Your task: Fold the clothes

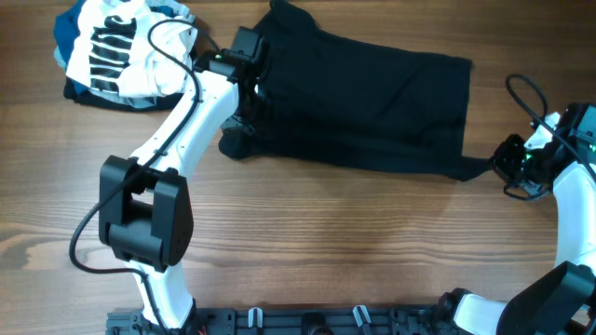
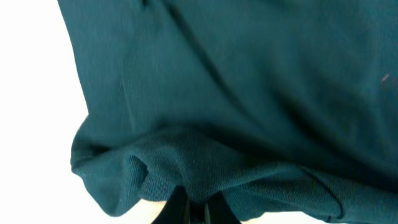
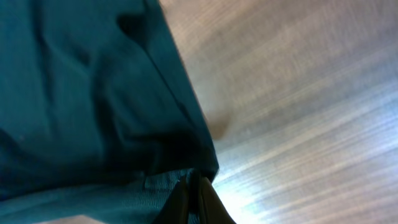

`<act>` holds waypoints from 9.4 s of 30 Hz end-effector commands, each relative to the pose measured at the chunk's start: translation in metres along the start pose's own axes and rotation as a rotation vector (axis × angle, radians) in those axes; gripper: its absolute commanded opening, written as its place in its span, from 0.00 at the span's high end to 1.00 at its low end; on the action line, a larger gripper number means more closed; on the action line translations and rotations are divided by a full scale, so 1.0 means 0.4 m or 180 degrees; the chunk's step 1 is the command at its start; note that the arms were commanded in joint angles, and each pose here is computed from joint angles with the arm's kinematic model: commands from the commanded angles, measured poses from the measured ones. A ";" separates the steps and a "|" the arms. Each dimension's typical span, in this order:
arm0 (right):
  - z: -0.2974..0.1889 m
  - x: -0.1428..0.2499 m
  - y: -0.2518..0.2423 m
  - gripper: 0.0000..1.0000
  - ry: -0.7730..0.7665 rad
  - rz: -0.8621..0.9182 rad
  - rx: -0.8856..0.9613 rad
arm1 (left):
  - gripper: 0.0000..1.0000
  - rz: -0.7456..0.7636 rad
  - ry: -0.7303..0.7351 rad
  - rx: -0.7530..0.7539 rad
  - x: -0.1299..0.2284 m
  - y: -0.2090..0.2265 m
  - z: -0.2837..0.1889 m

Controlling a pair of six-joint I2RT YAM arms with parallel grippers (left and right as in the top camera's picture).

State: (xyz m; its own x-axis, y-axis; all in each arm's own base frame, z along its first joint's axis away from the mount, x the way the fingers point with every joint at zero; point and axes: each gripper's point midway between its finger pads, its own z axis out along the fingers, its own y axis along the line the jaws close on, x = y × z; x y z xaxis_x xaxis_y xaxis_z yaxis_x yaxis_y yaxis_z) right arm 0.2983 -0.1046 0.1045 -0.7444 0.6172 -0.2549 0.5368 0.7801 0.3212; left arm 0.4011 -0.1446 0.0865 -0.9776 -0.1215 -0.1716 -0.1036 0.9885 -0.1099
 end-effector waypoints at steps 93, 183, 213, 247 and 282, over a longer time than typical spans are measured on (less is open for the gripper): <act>0.151 -0.024 0.247 0.02 0.0176 -0.1008 -0.0146 | 0.45 -0.0173 -0.0697 -0.0400 0.012 0.169 0.194; 0.091 -0.266 0.582 0.01 -0.0423 -0.2110 -0.0363 | 0.15 -0.0811 -0.1153 -0.0038 -0.439 0.199 0.249; 0.445 -0.253 0.582 0.17 -0.0236 -0.1924 -0.0397 | 0.96 -0.0498 -0.1597 -0.0023 -0.471 0.067 0.051; 0.262 -0.299 0.486 0.96 -0.0140 -0.1646 -0.0305 | 0.96 -0.0530 -0.1043 -0.0624 -0.316 0.231 -0.131; 0.313 -0.017 0.234 0.00 0.1371 -0.1607 0.0187 | 0.00 -0.0424 0.0367 -0.0600 0.056 0.248 -0.066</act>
State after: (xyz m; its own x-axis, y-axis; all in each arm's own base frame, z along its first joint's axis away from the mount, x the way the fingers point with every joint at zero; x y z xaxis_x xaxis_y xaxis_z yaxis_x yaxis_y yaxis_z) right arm 0.4179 -0.0252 0.0335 -0.9917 0.1288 -0.0036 0.1256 0.9724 0.1965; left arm 0.3414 -0.0416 0.0426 -0.9571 -0.2534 0.1403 -0.2314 0.9603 0.1560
